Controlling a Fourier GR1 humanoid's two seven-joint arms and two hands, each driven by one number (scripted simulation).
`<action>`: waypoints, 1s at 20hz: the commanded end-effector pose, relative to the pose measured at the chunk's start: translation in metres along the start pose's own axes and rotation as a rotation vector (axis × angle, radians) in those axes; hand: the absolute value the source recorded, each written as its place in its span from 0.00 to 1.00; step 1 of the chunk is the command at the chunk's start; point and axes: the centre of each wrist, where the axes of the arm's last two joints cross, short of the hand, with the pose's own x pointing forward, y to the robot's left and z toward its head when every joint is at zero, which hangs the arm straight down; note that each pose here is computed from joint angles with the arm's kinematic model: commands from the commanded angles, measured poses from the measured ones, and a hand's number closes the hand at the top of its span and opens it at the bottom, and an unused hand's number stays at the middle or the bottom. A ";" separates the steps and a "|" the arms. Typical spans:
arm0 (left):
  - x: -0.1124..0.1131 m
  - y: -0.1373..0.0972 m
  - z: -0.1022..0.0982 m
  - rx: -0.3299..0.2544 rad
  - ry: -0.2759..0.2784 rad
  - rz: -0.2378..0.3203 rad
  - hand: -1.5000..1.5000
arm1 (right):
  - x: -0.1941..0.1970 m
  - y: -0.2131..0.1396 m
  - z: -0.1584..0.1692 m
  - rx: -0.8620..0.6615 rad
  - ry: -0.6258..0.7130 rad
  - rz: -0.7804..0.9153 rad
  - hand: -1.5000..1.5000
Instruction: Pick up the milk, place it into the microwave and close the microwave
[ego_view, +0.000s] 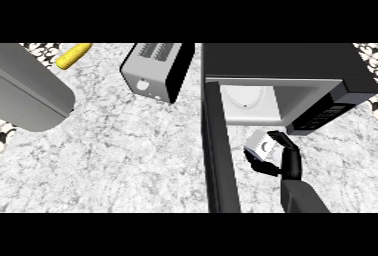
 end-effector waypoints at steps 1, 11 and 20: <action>0.008 -0.006 0.000 -0.005 -0.057 0.016 0.00 | -0.003 -0.010 0.004 0.050 -0.095 -0.065 1.00; 0.006 0.002 0.007 -0.005 -0.032 0.012 0.00 | -0.002 -0.082 -0.003 0.332 -0.135 -0.220 1.00; 0.007 0.000 0.019 0.007 -0.026 0.012 0.00 | 0.060 -0.036 -0.033 0.348 -0.191 -0.199 1.00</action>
